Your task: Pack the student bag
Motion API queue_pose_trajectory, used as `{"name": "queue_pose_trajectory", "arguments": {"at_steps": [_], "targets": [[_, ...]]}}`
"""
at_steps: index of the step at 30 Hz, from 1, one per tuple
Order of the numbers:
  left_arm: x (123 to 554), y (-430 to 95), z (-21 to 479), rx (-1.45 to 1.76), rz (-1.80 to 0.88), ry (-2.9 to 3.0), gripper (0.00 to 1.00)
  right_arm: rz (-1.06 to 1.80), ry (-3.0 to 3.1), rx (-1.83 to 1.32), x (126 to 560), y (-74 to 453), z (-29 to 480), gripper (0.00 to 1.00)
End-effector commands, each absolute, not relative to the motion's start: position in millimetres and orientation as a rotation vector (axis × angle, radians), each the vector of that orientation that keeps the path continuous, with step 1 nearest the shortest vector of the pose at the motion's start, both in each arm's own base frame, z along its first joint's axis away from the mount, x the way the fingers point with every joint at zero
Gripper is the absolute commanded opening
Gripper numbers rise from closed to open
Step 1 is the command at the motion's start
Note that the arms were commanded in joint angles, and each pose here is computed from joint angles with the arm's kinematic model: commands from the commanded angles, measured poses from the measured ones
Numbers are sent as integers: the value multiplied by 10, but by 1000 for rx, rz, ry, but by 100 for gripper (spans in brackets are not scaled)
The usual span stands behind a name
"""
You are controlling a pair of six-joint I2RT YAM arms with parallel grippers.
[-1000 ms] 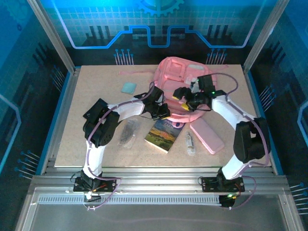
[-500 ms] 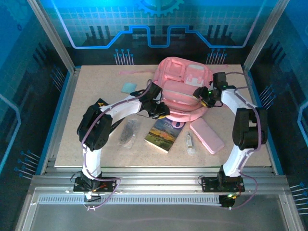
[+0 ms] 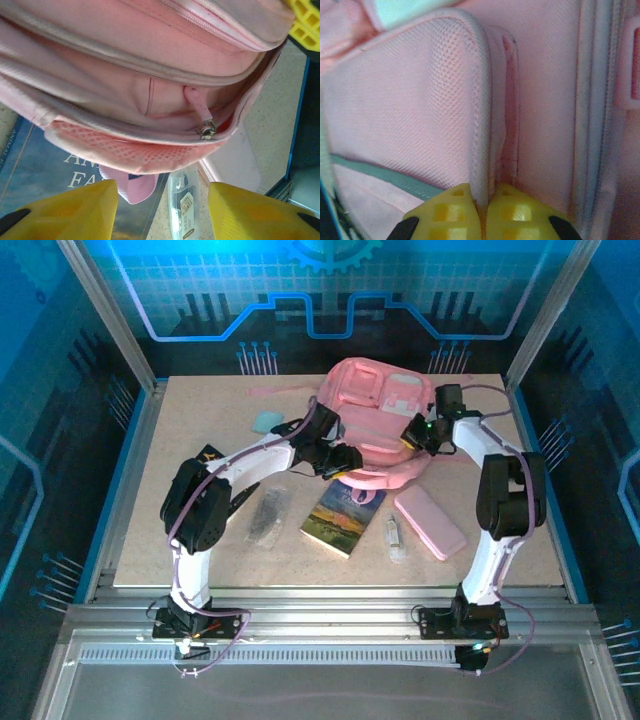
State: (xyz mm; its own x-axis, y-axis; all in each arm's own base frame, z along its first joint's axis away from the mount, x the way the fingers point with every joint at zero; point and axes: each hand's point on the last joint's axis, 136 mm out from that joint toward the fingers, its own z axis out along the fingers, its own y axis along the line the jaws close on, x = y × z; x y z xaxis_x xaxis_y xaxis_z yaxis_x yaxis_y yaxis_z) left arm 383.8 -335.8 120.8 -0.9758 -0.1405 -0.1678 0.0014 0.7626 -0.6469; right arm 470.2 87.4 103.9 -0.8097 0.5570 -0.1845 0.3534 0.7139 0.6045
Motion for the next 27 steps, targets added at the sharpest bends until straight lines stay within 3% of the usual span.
{"name": "queue_pose_trajectory", "arguments": {"at_steps": [1,5,12,15,22,27], "targets": [[3918,-3472,1568,-8,-1060,2660,52,1019,2335,608,4883,979,2005,0],[3973,-3539,1719,13,-1099,2627,51,1126,2283,570,4928,1053,2325,0],[4050,-3536,1818,-53,-1096,2597,52,1140,2242,554,4893,1073,2464,0],[3998,-3659,1671,-76,-1176,2623,51,1189,2198,579,4895,1097,2437,0],[4016,-3519,781,-172,-972,2714,52,1352,2115,624,4914,1177,2551,0],[4379,-3310,839,-218,-944,2589,54,1357,2104,631,4834,1101,2659,0]]}}
